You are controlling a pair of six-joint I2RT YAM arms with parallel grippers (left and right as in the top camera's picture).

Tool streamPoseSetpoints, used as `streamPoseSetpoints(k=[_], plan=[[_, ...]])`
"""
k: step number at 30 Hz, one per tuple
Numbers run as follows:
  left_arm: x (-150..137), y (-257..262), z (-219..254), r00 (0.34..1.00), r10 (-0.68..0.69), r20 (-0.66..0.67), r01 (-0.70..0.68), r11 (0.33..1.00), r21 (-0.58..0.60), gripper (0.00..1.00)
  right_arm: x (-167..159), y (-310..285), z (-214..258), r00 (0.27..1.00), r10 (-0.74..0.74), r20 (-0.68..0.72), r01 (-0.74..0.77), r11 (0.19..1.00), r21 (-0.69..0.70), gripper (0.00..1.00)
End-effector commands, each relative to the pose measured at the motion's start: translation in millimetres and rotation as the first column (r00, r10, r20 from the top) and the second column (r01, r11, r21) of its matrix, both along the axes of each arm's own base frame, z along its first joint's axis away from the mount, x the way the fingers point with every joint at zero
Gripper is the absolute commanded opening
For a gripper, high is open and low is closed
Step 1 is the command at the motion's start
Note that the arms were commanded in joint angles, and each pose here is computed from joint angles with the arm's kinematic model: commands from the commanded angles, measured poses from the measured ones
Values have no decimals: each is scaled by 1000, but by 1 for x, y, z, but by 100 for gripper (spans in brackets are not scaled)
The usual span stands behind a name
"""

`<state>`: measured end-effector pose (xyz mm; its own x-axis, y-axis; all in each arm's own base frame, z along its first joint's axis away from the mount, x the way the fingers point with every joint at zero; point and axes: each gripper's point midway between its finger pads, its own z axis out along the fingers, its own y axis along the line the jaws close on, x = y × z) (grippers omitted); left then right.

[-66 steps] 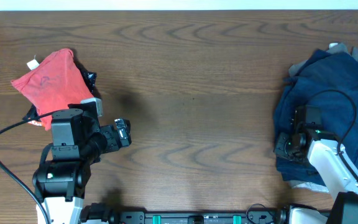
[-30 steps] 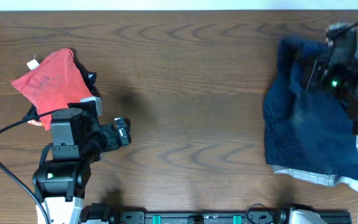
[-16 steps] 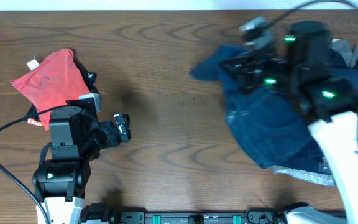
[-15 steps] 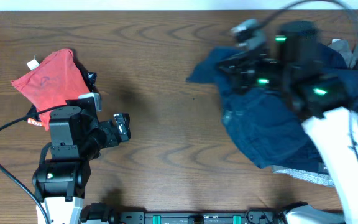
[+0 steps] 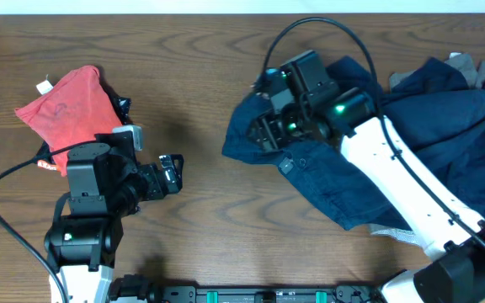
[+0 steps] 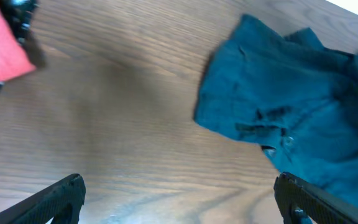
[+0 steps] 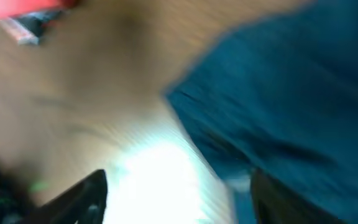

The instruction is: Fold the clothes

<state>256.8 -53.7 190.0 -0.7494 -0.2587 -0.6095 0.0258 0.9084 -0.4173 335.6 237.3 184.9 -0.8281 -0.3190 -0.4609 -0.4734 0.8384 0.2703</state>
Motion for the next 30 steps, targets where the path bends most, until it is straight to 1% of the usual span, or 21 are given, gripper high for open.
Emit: streamPoseSetpoints(k=[1, 2, 4, 10, 15, 18, 22, 28, 30], plan=[[2, -9, -5, 998, -3, -56, -2, 997, -83, 98, 27, -78, 24, 939, -323, 120, 337, 934, -123, 80], [3, -10, -10, 996, 18, -88, -27, 994, -103, 98, 26, -95, 26, 923, -366, 116, 380, 915, -135, 84], [5, -12, -23, 985, 50, -166, -74, 988, -139, 98, 22, -124, 28, 901, -424, 94, 434, 888, -155, 99], [9, -34, -69, 926, 37, -376, -107, 980, -166, 98, -5, -188, 16, 829, -559, -19, 535, 803, -263, 99], [17, -67, -106, 870, 8, -493, -112, 977, -181, 98, -22, -222, 10, 766, -638, -82, 586, 744, -320, 99], [25, -87, -126, 855, -17, -518, -94, 978, -187, 98, -28, -234, 8, 740, -666, -99, 605, 722, -335, 99], [40, -109, -149, 849, -19, -529, -110, 971, -212, 98, -32, -241, 7, 723, -682, -114, 614, 709, -348, 99], [73, -129, -171, 888, -31, -459, -101, 960, -260, 99, -36, -242, 6, 719, -684, -124, 611, 706, -357, 99], [83, -132, -176, 903, -32, -429, -94, 958, -270, 91, -37, -242, 6, 718, -684, -127, 609, 707, -360, 99]])
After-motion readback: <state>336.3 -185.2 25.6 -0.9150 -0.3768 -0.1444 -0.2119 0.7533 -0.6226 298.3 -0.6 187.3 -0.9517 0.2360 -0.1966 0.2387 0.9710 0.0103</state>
